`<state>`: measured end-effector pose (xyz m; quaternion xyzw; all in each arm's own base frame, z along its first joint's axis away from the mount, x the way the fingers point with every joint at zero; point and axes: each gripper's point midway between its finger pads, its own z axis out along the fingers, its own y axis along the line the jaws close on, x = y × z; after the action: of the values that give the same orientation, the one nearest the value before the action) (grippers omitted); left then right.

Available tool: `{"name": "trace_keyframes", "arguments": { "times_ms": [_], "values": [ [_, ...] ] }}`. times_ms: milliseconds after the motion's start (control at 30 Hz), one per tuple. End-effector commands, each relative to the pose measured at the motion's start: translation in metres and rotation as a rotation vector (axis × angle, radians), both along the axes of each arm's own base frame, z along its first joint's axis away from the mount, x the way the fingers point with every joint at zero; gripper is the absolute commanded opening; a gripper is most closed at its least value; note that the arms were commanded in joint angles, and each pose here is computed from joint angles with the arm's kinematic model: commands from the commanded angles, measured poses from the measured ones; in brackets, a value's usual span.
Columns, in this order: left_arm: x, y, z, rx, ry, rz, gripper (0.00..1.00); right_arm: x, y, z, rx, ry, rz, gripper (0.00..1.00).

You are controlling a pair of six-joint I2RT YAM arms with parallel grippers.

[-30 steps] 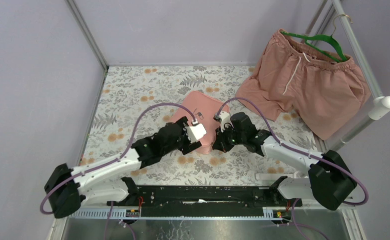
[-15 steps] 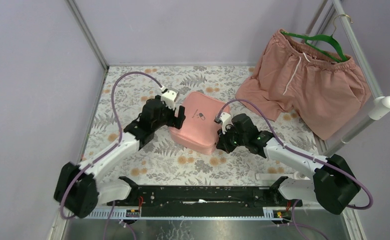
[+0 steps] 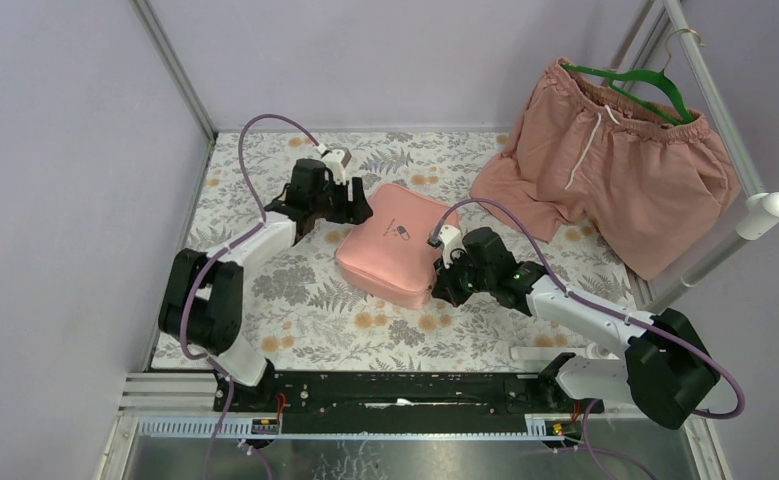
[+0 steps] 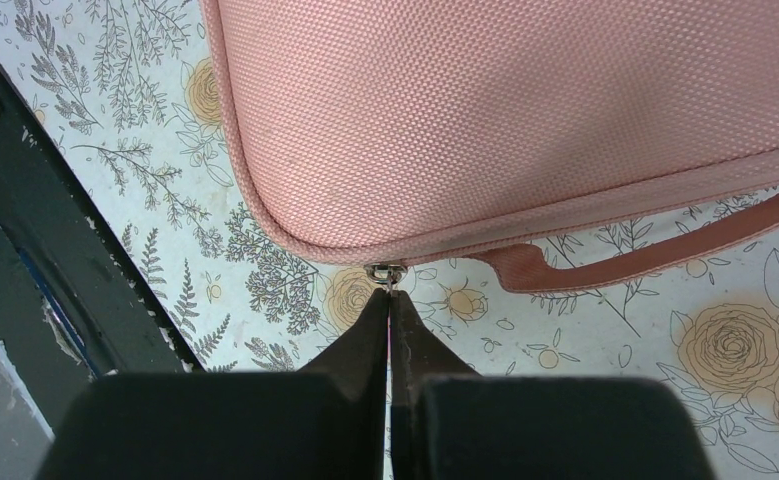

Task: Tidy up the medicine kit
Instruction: Zip the medicine box at the center of the board.

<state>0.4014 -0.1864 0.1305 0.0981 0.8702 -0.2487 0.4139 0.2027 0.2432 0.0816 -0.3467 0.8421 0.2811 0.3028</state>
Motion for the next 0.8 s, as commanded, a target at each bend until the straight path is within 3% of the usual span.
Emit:
{"name": "trace_keyframes", "arguments": {
  "times_ms": [0, 233, 467, 767],
  "values": [
    [0.001, -0.020, -0.005, -0.070, 0.054, -0.068, 0.73, 0.002, 0.005, 0.008, 0.019, -0.030, 0.029, 0.00],
    [0.002, -0.026, -0.030, -0.067, 0.142, -0.095, 0.49, 0.003, 0.005, 0.008, 0.014, -0.034, 0.029, 0.00],
    [-0.005, -0.024, -0.039, -0.075, 0.199, -0.108, 0.02, 0.009, -0.001, 0.006, -0.020, -0.073, 0.017, 0.00],
    [-0.029, 0.003, -0.041, -0.018, 0.229, -0.024, 0.00, 0.028, -0.004, 0.004, -0.069, -0.124, 0.009, 0.00]
  ]
}}
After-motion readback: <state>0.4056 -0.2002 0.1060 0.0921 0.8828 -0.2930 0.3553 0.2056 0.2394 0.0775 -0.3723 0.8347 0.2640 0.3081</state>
